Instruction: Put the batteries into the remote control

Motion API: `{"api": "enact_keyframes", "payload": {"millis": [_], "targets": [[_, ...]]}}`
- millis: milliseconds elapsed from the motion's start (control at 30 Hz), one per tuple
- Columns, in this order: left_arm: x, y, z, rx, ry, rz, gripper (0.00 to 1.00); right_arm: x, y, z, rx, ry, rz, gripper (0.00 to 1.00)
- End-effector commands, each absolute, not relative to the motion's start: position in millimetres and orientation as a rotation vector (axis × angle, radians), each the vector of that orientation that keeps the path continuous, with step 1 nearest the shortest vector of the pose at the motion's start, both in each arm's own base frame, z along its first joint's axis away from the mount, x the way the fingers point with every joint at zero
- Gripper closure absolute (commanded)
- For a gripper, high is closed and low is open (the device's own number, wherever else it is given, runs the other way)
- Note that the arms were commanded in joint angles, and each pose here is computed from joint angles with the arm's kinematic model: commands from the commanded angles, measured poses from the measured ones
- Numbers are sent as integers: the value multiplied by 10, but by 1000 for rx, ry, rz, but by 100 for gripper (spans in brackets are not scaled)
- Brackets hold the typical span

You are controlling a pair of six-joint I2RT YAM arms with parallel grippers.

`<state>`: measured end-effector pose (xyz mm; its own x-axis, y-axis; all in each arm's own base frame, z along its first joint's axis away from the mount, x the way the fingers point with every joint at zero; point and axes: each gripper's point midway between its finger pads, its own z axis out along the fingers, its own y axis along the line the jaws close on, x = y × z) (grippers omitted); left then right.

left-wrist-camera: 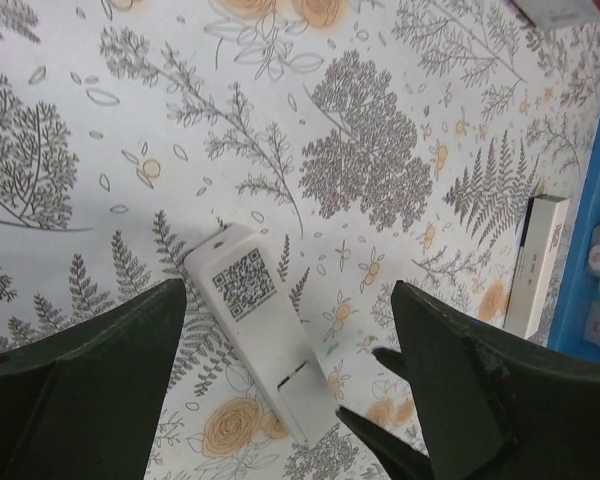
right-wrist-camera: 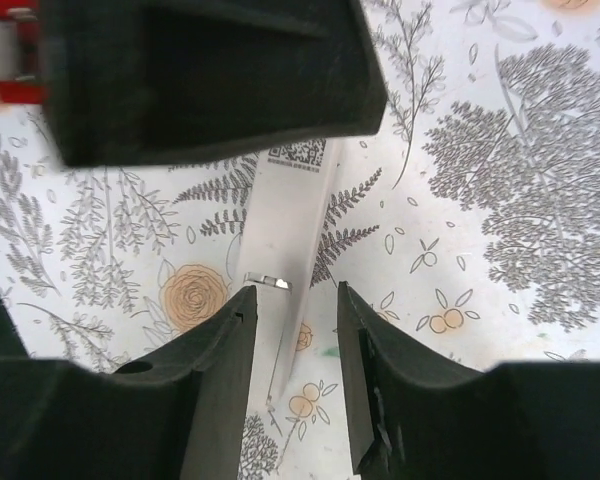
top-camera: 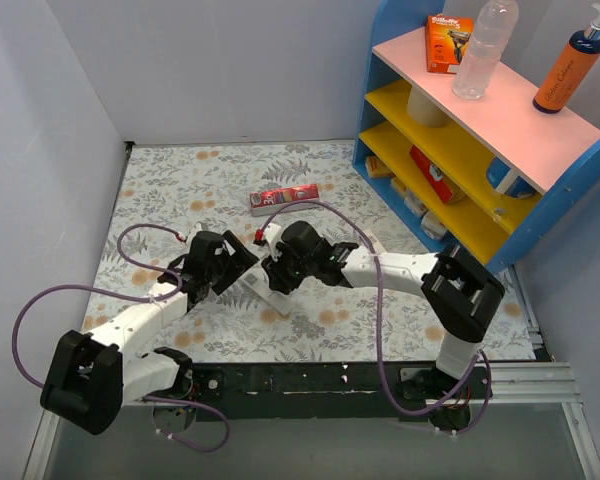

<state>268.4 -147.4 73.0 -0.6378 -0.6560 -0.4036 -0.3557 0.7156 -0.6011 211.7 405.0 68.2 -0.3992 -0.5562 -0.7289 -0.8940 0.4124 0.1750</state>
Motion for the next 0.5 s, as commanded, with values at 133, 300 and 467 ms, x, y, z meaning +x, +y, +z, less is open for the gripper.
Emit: {"api": "enact_keyframes", "payload": {"millis": [133,300,467], "targets": [[2963,-1428,809,-687,2327,-531,17,2123,3922,1210,-975,2093,796,54],[2976,-1444,586,-657,2437,-461,17,1934,3639,1064,-767,2258,821,54],[2950,-1476,426,-617,2512,-437,17,1740,3446,915,-658,2303,890,54]]}}
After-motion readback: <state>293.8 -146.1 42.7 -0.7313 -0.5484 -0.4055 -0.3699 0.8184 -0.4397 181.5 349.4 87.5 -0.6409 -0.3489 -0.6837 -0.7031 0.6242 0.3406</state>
